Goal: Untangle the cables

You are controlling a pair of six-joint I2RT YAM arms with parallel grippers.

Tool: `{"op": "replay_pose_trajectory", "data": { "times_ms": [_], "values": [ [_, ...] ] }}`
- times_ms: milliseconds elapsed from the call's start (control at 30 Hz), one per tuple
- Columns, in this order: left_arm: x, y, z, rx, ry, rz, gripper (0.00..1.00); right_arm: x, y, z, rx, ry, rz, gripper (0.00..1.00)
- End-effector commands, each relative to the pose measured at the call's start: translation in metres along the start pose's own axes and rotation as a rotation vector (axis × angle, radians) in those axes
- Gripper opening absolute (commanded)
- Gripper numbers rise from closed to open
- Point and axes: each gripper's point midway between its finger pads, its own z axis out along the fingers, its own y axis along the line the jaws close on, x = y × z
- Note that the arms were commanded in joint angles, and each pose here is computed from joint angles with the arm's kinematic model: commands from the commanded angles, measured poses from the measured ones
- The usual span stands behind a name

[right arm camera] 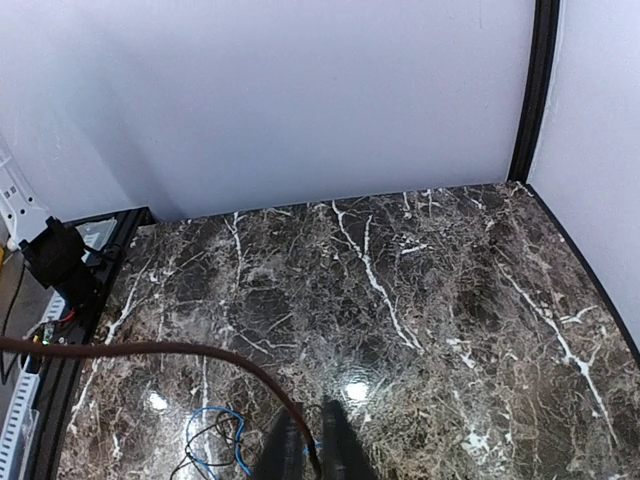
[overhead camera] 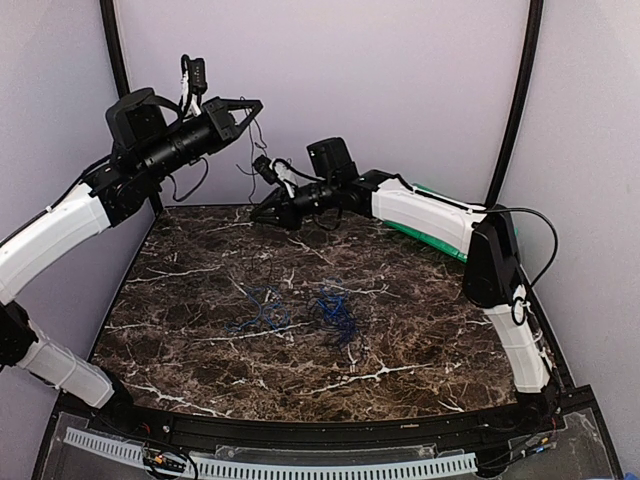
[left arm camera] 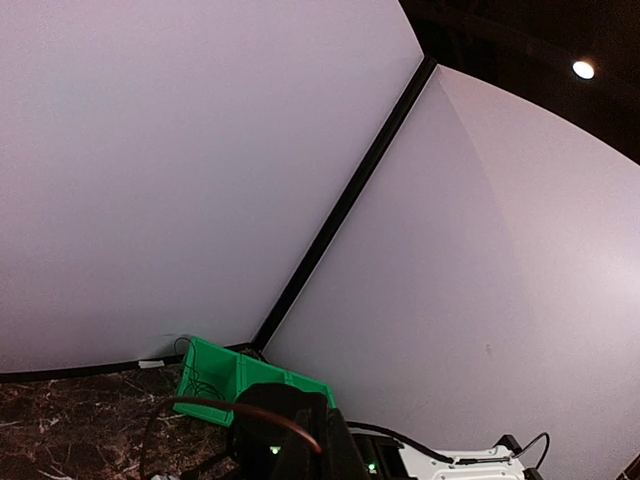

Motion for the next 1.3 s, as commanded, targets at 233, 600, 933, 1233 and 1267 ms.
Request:
{"op": "replay_pose_trajectory", "data": {
  "times_ms": [233,600,933,1233,1267],
  "values": [
    [0.001,0.022,-0.044,-0.129,-0.078,0.062,0.04,-0.069,-0.028,-0.087,0.205,-0.069,-0.138,0.00],
    [0.121,0.109,-0.078,-0.340,0.095,-0.020,0.51,-0.138,-0.066,-0.204,0.531,-0.135,-0.303,0.00],
    [0.183,0.132,-0.078,-0.337,0.235,-0.068,0.54,-0.177,-0.108,-0.281,0.773,-0.217,-0.356,0.00],
    [0.273,0.172,-0.017,-0.214,0.364,-0.056,0.58,-0.180,-0.093,-0.275,0.680,-0.244,-0.327,0.00],
    [0.278,0.173,-0.009,-0.198,0.371,-0.062,0.58,-0.176,-0.094,-0.273,0.673,-0.237,-0.320,0.00]
  ]
}}
